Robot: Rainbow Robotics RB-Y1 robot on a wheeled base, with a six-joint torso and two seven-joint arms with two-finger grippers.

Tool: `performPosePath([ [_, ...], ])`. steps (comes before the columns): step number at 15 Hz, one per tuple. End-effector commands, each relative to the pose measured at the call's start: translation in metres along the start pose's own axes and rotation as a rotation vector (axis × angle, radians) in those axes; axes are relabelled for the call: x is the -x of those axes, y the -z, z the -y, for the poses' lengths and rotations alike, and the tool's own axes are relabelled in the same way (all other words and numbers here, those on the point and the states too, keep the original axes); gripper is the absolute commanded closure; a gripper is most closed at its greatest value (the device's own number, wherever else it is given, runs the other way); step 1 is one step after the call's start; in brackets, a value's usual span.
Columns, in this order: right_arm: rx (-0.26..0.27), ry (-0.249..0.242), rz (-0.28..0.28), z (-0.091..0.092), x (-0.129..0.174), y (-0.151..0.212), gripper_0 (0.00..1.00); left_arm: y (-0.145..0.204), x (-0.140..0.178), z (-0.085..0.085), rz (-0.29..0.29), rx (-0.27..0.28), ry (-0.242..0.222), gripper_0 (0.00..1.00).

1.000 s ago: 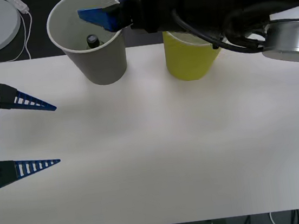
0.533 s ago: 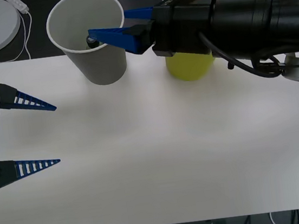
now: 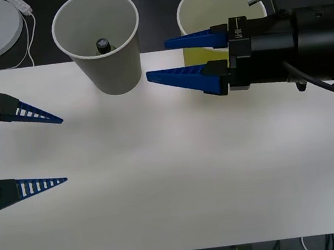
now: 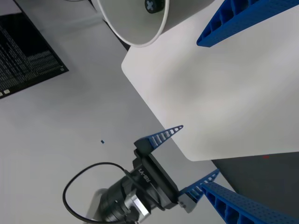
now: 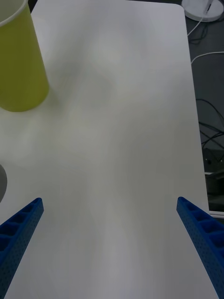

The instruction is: Put the can into the green bin and the plastic bottle into the gray bin

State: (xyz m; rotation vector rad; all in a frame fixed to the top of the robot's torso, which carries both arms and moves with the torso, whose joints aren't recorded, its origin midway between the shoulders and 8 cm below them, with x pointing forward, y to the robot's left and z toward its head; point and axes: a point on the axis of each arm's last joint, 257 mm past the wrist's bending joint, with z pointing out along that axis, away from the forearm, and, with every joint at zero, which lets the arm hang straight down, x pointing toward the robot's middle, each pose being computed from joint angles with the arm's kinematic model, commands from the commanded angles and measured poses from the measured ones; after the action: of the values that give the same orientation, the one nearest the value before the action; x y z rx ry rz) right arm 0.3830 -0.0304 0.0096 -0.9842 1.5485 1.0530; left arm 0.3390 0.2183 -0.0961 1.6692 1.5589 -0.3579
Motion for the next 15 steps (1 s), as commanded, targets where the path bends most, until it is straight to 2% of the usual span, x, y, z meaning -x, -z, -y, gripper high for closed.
performPosePath([
  [1, 0.051, 0.04, -0.04, 0.001, -0.015, 0.021, 0.0, 0.0, 0.0, 0.0, 0.0, 0.0, 0.0, 0.0],
  [9, 0.167, 0.166, -0.153, 0.012, -0.041, 0.081, 0.0, 0.0, 0.0, 0.0, 0.0, 0.0, 0.0, 0.0],
  [11, 0.171, 0.221, -0.167, 0.017, -0.043, 0.091, 0.0, 0.0, 0.0, 0.0, 0.0, 0.0, 0.0, 0.0],
  [13, 0.153, 0.275, -0.167, 0.021, -0.043, 0.099, 0.0, 0.0, 0.0, 0.0, 0.0, 0.0, 0.0, 0.0],
  [15, 0.151, 0.292, -0.191, 0.019, -0.047, 0.108, 0.0, 0.0, 0.0, 0.0, 0.0, 0.0, 0.0, 0.0],
])
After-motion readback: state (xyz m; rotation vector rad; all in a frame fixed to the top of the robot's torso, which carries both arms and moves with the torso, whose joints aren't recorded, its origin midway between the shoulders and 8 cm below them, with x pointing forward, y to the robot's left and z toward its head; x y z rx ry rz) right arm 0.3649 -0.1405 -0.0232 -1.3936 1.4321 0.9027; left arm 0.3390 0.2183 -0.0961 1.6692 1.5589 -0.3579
